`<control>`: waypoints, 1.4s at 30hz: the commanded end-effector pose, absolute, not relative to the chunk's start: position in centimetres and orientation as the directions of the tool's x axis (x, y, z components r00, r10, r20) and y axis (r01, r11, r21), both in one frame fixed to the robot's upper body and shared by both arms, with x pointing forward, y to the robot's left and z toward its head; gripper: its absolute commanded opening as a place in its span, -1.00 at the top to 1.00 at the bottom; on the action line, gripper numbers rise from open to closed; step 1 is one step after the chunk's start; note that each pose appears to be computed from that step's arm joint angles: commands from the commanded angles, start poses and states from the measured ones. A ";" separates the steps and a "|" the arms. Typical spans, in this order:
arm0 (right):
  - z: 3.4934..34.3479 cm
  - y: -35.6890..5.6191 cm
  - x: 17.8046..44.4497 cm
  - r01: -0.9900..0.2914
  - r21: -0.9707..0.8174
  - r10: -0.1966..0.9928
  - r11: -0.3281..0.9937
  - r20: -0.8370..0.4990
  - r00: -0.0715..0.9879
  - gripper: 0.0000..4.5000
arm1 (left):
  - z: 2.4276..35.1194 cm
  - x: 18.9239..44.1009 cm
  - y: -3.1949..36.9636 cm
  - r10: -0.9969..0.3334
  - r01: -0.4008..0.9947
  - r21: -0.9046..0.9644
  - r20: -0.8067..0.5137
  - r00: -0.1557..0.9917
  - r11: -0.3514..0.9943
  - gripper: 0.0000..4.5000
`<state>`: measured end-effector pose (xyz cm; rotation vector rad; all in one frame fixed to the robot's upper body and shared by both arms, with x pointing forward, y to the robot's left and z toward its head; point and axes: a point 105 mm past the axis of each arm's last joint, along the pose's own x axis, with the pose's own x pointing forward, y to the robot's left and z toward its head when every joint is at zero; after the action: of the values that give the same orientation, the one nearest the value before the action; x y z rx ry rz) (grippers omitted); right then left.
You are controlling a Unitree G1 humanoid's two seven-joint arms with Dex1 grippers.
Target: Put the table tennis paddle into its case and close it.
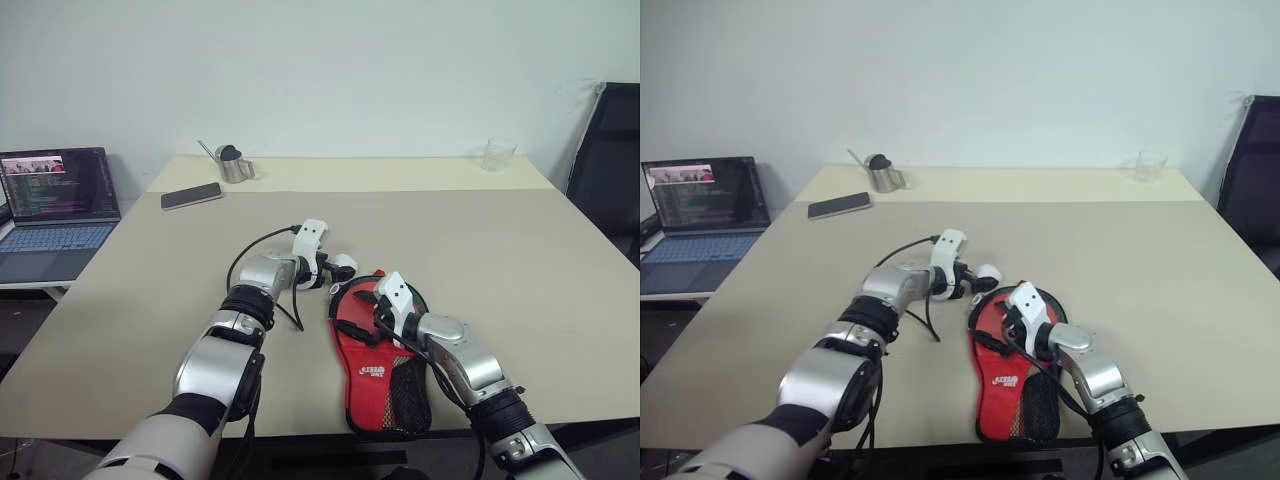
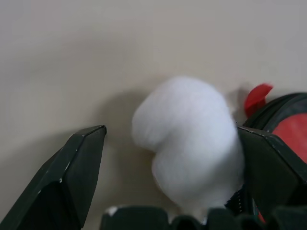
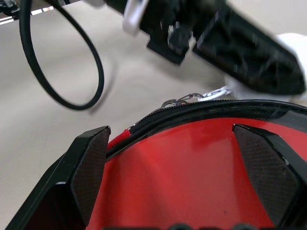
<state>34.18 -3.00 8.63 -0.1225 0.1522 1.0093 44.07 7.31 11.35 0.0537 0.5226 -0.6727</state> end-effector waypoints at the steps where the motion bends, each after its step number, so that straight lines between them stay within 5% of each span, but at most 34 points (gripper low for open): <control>1: 6.6 -2.9 33.4 -0.850 0.018 0.826 0.527 -0.245 0.507 -0.99 | 11.4 44.3 6.5 -0.568 0.613 -0.084 -0.493 0.660 0.786 -1.00; 4: 6.6 -3.0 33.3 -0.848 0.017 0.824 0.529 -0.246 0.510 -0.99 | 11.1 44.5 6.4 -0.540 0.600 -0.055 -0.506 0.672 0.798 -1.00; 14: 6.6 -3.0 33.2 -0.842 0.025 0.819 0.540 -0.250 0.517 -1.00 | 13.2 45.8 5.6 -0.478 0.597 0.138 -0.470 0.742 0.791 0.50; 17: 6.6 -3.0 33.2 -0.841 0.026 0.818 0.540 -0.252 0.517 -1.00 | 14.1 46.2 5.3 -0.462 0.601 0.227 -0.456 0.761 0.766 0.81; 32: 6.1 -3.8 32.3 -0.845 0.037 0.812 0.534 -0.301 0.500 -1.00 | 16.5 47.4 4.3 -0.328 0.490 0.669 -0.365 0.871 0.558 0.84; 42: 5.8 -4.8 31.0 -0.821 0.057 0.788 0.568 -0.324 0.523 -1.00 | 20.7 47.9 2.1 -0.316 0.259 0.859 -0.121 0.941 0.442 0.84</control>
<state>31.70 -3.90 8.25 -0.1262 0.2139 0.9919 47.41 3.11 16.34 1.0163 0.0958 -0.4160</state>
